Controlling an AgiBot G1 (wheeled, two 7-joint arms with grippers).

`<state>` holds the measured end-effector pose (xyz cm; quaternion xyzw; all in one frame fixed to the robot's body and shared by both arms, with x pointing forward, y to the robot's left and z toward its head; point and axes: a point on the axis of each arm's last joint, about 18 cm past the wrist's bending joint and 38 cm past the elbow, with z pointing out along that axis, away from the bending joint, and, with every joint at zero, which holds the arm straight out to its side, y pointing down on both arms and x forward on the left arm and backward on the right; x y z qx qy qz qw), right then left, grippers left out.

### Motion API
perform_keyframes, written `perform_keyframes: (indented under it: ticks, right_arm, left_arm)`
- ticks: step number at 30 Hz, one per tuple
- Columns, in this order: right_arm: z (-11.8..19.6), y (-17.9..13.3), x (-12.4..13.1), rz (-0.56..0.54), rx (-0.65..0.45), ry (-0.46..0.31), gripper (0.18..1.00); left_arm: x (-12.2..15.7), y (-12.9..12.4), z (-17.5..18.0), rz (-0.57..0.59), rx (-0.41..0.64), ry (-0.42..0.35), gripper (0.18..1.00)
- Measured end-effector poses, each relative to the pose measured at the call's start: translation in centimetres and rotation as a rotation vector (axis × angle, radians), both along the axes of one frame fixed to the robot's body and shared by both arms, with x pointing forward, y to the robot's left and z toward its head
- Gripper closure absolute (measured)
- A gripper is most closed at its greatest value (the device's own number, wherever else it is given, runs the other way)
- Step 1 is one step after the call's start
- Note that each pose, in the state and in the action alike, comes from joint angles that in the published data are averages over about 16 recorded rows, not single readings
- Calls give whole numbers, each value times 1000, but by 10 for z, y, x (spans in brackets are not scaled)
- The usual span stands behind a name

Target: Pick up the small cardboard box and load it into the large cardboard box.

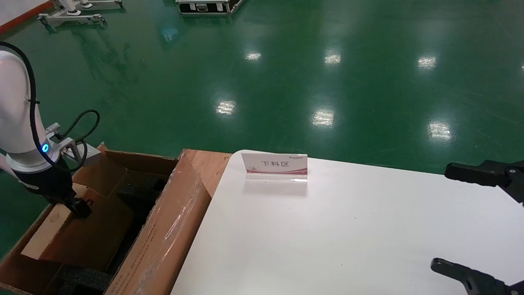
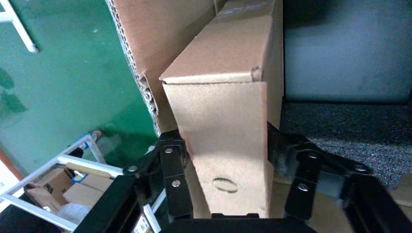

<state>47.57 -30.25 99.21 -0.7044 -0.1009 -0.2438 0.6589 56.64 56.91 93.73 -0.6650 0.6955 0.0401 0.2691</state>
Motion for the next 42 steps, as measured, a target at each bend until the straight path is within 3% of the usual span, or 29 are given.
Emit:
perform_keyframes:
  ticks: [11, 20, 34, 42]
  right_arm:
    - [0, 0, 0, 0, 0, 0, 178]
    - [0, 0, 0, 0, 0, 0, 178]
    - [0, 0, 0, 0, 0, 0, 178]
    - [0, 0, 0, 0, 1, 0, 178]
  left_arm:
    - [2, -2, 3, -19, 11, 0, 523]
    - [18, -19, 26, -166, 47, -67, 325]
    - [28, -73, 84, -511, 92, -338, 197]
    - [24, -108, 89, -644, 71, -407, 185]
